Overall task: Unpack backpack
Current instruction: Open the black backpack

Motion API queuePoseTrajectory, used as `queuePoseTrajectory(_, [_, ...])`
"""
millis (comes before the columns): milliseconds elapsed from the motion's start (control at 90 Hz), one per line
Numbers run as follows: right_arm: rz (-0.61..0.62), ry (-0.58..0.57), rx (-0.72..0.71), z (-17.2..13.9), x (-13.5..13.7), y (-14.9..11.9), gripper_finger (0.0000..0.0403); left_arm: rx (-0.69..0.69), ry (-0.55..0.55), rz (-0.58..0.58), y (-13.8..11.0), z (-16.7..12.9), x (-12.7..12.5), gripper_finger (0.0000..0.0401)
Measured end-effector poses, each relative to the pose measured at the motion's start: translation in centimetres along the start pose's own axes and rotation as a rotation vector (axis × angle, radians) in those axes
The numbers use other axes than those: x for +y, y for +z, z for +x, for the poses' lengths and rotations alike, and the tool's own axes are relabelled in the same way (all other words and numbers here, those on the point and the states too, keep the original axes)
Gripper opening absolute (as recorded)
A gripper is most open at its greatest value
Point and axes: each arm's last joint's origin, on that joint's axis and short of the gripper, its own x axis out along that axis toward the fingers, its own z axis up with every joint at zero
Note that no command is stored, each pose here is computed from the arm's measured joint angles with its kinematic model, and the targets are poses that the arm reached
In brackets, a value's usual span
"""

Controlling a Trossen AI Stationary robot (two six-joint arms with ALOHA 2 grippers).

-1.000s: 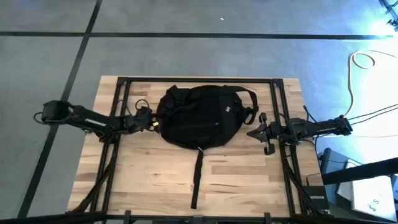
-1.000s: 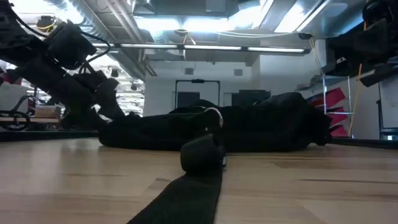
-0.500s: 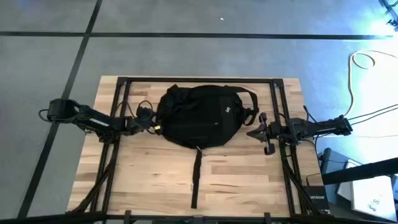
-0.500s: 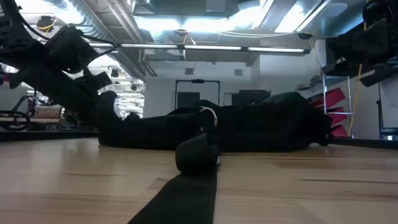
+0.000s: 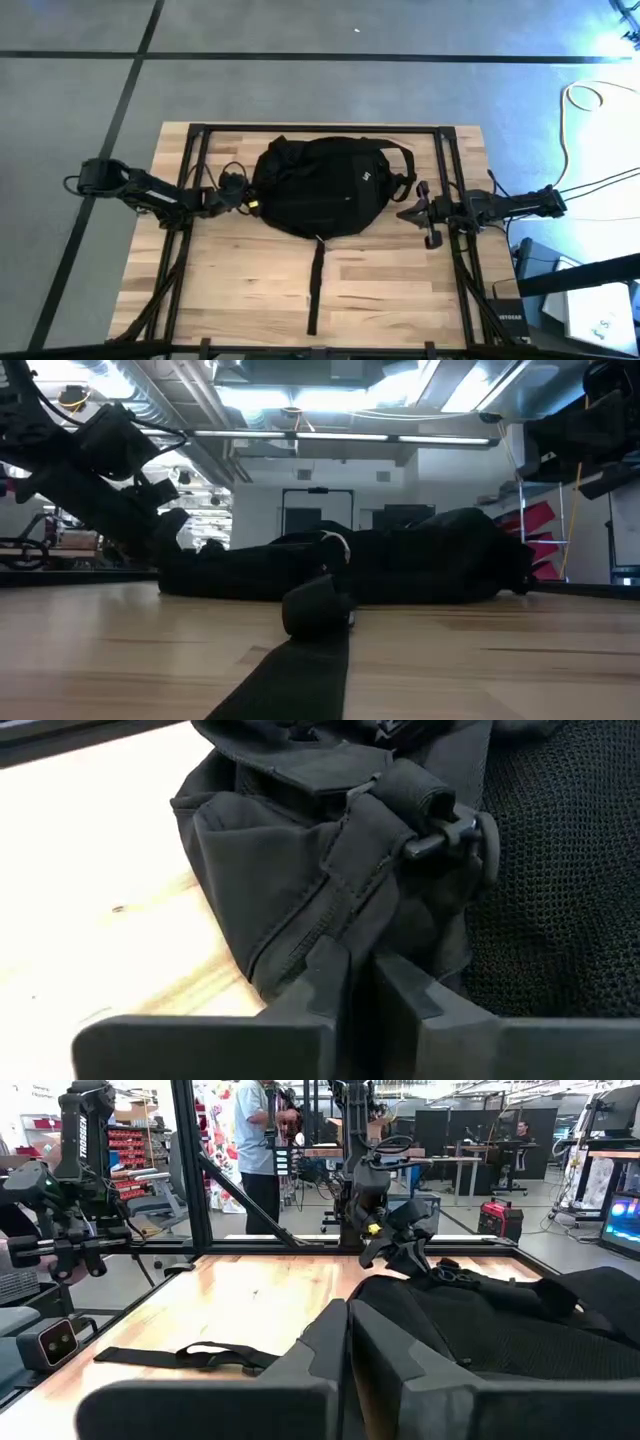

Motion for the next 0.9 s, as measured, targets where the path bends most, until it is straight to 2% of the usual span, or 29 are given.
queuePoseTrajectory(267, [0.0, 0.0, 0.0, 0.0, 0.0, -0.01, 0.0001, 0.005, -0.014, -0.018, 0.0, -0.02, -0.06, 0.0016])
queuePoseTrajectory(456, [0.0, 0.0, 0.0, 0.0, 0.0, -0.01, 0.0001, 0.005, -0.012, -0.017, 0.02, 0.0, -0.02, 0.0044])
queuePoseTrajectory(900, [0.0, 0.0, 0.0, 0.0, 0.0, -0.01, 0.0001, -0.013, -0.048, -0.003, 0.25, -0.05, -0.29, 0.0198])
